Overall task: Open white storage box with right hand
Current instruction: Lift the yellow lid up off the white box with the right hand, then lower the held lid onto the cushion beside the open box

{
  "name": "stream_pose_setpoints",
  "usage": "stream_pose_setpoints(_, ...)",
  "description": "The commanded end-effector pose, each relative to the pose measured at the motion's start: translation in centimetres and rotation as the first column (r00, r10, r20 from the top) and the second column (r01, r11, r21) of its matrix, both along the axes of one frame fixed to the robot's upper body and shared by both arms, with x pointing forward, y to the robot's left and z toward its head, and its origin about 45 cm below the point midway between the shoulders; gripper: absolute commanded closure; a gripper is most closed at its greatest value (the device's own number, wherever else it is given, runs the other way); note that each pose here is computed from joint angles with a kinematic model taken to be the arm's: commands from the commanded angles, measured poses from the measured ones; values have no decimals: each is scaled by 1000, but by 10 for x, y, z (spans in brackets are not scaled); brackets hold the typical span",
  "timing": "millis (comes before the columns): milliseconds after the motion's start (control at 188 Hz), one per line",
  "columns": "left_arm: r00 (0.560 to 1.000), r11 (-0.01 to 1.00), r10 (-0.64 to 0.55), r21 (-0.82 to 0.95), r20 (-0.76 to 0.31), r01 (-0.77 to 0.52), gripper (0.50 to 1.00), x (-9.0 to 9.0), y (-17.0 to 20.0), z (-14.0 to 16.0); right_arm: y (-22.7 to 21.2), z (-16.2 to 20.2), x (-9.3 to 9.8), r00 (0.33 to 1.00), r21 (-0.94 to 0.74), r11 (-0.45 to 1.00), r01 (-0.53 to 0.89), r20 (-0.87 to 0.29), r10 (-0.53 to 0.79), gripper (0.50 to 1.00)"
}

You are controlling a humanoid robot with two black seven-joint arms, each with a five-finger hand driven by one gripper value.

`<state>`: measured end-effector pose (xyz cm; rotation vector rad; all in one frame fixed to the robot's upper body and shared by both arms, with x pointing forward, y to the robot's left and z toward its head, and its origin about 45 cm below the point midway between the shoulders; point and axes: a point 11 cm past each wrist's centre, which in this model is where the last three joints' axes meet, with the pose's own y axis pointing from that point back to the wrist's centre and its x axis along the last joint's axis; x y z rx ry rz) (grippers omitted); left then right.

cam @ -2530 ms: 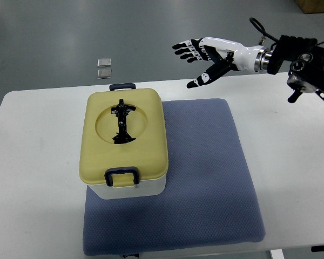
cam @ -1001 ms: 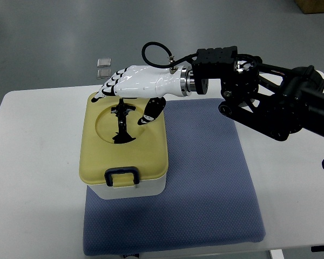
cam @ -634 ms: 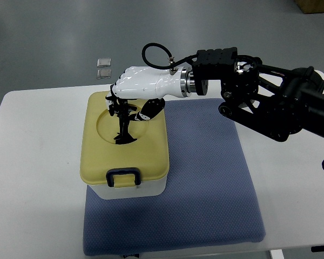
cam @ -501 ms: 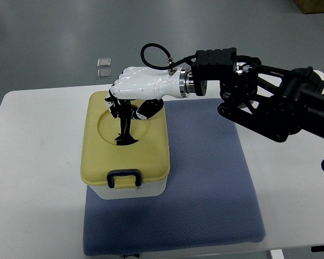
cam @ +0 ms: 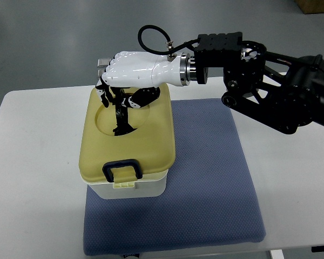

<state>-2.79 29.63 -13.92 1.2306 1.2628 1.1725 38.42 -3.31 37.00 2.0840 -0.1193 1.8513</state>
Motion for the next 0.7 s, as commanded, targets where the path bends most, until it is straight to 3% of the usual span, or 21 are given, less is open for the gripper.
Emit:
stream_pose_setpoints(0,1000,1000,0,-1,0,0,500,0,0,0,-13,16,6,1000,4,1000,21,10,-21,1000)
stream_pose_setpoints(341,1000,1000,-3,2,-1,3,500,0,0,0,-124,32,31,981,-95,977,193,24,-191,1000)
stream_pose_setpoints(692,1000,1000,-6,-4,-1,6,500,0,-1,0,-255,2,29,912,-280,877,390,-16,-411,1000)
